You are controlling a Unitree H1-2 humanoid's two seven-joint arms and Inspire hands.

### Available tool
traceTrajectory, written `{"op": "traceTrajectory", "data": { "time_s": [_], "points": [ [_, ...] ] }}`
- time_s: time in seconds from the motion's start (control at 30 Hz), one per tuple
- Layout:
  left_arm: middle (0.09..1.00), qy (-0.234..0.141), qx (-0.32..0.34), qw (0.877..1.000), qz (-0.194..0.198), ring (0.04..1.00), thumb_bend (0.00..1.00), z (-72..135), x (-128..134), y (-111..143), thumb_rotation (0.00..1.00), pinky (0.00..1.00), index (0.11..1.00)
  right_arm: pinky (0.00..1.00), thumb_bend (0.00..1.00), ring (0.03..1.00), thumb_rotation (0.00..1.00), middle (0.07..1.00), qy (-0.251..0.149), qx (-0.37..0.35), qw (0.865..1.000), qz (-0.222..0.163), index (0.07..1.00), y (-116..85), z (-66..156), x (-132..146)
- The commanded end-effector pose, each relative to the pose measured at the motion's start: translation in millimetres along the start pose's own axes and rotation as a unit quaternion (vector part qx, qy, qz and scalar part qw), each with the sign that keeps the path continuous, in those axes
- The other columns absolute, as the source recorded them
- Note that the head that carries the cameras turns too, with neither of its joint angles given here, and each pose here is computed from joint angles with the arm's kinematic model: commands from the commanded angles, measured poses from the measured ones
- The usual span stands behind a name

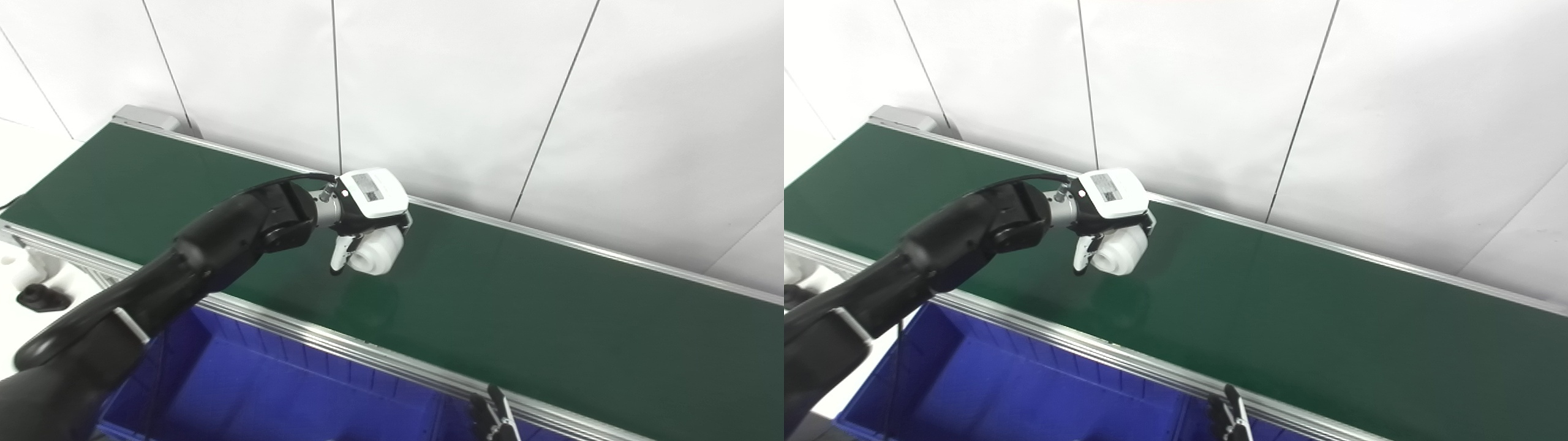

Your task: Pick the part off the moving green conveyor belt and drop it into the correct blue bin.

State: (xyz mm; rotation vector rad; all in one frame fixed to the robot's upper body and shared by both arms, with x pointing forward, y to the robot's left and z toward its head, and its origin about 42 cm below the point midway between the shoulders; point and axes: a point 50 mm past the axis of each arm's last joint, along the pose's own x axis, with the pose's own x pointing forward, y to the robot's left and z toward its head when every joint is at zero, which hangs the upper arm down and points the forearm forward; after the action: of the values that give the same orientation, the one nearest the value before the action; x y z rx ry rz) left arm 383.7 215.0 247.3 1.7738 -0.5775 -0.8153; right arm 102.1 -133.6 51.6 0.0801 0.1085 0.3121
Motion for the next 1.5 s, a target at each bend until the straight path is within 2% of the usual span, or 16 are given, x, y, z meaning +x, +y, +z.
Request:
{"op": "traceTrajectory", "data": {
  "time_s": [0.0, 0.1, 0.23, 0.3, 0.47, 0.6, 0.73, 0.87, 1.0, 1.07, 1.1, 1.13, 1.17, 1.23, 1.27, 1.47],
  "points": [
    [0.451, -0.005, 0.017, 0.999, 0.031, 0.364, 0.5, -2, -30, 19, 0.0, 0.29, 0.519, 0.94, 0.77, 0.933, 0.92, 0.928, -0.014, 0.008, 1.0, 0.001, 1.0, 9, 12, 4],
    [0.51, -0.018, 0.008, 0.999, 0.031, 0.393, 0.5, 9, -61, 20, 0.0, 0.36, 0.49, 0.95, 0.77, 0.937, 0.92, 0.928, -0.016, 0.008, 1.0, 0.004, 1.0, 13, 19, 6],
    [0.453, -0.02, -0.036, 0.999, 0.012, 0.372, 0.5, 23, -101, -2, 0.0, 0.33, 0.53, 0.93, 0.77, 0.929, 0.89, 0.918, -0.014, 0.008, 1.0, 0.003, 0.991, 13, 27, 4],
    [0.499, -0.012, -0.044, 0.999, -0.007, 0.394, 0.5, 28, -113, -11, 0.0, 0.36, 0.501, 0.92, 0.77, 0.923, 0.88, 0.912, -0.014, 0.007, 1.0, 0.003, 0.982, 13, 30, 3],
    [0.462, -0.009, -0.084, 0.996, -0.032, 0.365, 0.5, 47, -141, -59, 0.0, 0.3, 0.526, 0.91, 0.77, 0.916, 0.83, 0.901, -0.016, 0.015, 1.0, 0.006, 0.966, 18, 36, 4],
    [0.448, 0.001, -0.096, 0.993, -0.075, 0.351, 0.5, 59, -153, -93, 0.0, 0.23, 0.52, 0.9, 0.77, 0.913, 0.84, 0.901, -0.015, 0.019, 1.0, 0.009, 0.966, 23, 38, 3],
    [0.469, 0.015, -0.102, 0.989, -0.102, 0.228, 0.53, 60, -161, -123, 0.0, 0.18, 0.486, 0.9, 0.78, 0.91, 0.83, 0.898, -0.016, 0.028, 0.999, 0.017, 0.959, 29, 42, 4],
    [0.456, 0.031, -0.114, 0.987, -0.11, 0.347, 0.51, 53, -167, -146, 0.0, 0.33, 0.507, 0.89, 0.78, 0.915, 0.82, 0.898, -0.015, 0.032, 0.999, 0.026, 0.962, 33, 45, 7],
    [0.504, 0.042, -0.116, 0.985, -0.119, 0.379, 0.5, 47, -173, -155, 0.0, 0.24, 0.489, 0.9, 0.76, 0.915, 0.81, 0.904, -0.02, 0.034, 0.999, 0.023, 0.96, 34, 44, 9],
    [0.491, 0.035, -0.106, 0.986, -0.121, 0.368, 0.5, 46, -173, -153, 0.0, 0.28, 0.513, 0.91, 0.76, 0.918, 0.81, 0.906, -0.019, 0.032, 0.999, 0.02, 0.961, 34, 43, 10],
    [0.539, 0.033, -0.103, 0.987, -0.122, 0.438, 0.51, 45, -173, -150, 0.03, 0.35, 0.503, 0.91, 0.75, 0.917, 0.8, 0.904, -0.019, 0.031, 0.999, 0.019, 0.961, 34, 43, 11],
    [0.597, 0.032, -0.102, 0.987, -0.123, 0.513, 0.8, 45, -173, -149, 0.12, 0.42, 0.582, 0.91, 0.75, 0.917, 0.8, 0.904, -0.018, 0.031, 0.999, 0.018, 0.961, 33, 43, 11],
    [0.617, 0.034, -0.095, 0.987, -0.128, 0.538, 0.9, 45, -173, -145, 0.15, 0.44, 0.609, 0.91, 0.75, 0.917, 0.8, 0.904, -0.018, 0.032, 0.999, 0.018, 0.961, 33, 42, 11],
    [0.855, 0.039, -0.087, 0.986, -0.137, 0.78, 0.98, 46, -174, -140, 0.63, 0.67, 0.85, 0.9, 0.76, 0.916, 0.81, 0.902, -0.019, 0.032, 0.999, 0.017, 0.971, 33, 42, 11],
    [0.902, 0.04, -0.089, 0.986, -0.138, 0.824, 0.99, 47, -173, -137, 0.69, 0.71, 0.895, 0.9, 0.76, 0.915, 0.81, 0.901, -0.019, 0.032, 0.999, 0.017, 0.974, 33, 42, 11],
    [0.942, 0.019, -0.12, 0.987, -0.105, 0.88, 1.0, 55, -172, -126, 0.7, 0.73, 0.971, 0.9, 0.77, 0.913, 0.82, 0.901, -0.019, 0.028, 0.999, 0.019, 0.979, 33, 41, 12]
  ]
}}
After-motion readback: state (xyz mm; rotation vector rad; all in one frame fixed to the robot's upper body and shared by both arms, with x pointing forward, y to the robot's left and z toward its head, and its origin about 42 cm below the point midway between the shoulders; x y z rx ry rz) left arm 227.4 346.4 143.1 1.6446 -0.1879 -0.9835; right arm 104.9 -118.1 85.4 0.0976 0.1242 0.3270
